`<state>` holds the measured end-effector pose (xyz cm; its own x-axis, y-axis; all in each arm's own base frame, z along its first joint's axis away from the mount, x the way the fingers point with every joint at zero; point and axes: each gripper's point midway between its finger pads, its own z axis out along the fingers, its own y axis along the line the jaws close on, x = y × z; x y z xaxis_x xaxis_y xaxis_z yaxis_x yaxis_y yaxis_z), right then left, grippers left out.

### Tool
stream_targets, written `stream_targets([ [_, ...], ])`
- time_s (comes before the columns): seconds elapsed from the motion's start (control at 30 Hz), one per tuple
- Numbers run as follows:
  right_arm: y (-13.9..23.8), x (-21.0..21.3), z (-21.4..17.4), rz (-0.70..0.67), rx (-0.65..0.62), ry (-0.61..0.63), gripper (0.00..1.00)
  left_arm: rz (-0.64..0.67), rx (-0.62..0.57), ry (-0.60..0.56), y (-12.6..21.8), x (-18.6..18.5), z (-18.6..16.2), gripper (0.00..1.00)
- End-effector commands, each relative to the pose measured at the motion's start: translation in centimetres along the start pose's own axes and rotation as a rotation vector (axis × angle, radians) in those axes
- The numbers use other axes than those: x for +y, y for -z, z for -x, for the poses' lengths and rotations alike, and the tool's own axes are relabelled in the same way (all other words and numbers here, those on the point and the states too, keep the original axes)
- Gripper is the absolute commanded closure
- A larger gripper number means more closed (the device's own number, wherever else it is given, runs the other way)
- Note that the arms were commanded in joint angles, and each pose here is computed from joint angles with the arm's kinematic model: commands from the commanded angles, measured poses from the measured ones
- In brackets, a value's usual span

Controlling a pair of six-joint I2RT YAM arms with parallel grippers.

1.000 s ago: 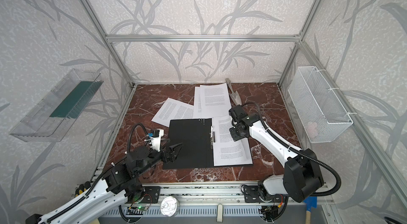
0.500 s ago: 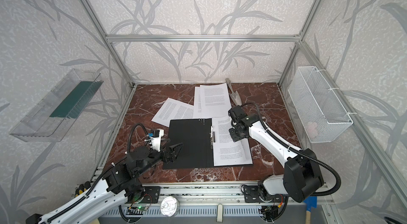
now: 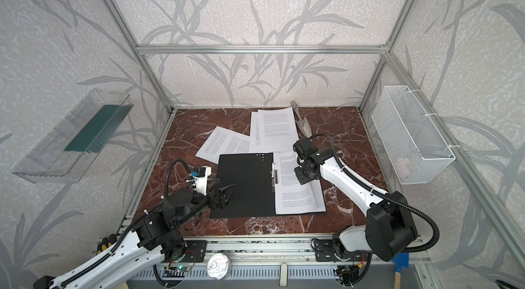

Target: Put the files into the folder

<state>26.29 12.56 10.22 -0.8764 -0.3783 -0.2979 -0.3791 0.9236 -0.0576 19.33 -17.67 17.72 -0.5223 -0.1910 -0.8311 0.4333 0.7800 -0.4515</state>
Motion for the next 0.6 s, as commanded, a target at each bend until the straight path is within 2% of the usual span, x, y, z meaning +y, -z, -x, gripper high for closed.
stream_targets([
  [0.0, 0.14, 0.22, -0.23, 0.009, -0.008, -0.009, 1.00, 0.007, -0.009, -0.019, -0.11, 0.20, -0.03, 0.01],
  [0.37, -0.06, 0.30, -0.02, 0.005, -0.011, -0.002, 1.00, 0.006, -0.010, -0.018, -0.11, 0.17, 0.00, 0.01],
  [0.57, -0.04, 0.15, 0.04, -0.005, -0.012, -0.002, 0.95, 0.017, 0.009, -0.021, -0.42, 0.36, -0.42, 0.01],
])
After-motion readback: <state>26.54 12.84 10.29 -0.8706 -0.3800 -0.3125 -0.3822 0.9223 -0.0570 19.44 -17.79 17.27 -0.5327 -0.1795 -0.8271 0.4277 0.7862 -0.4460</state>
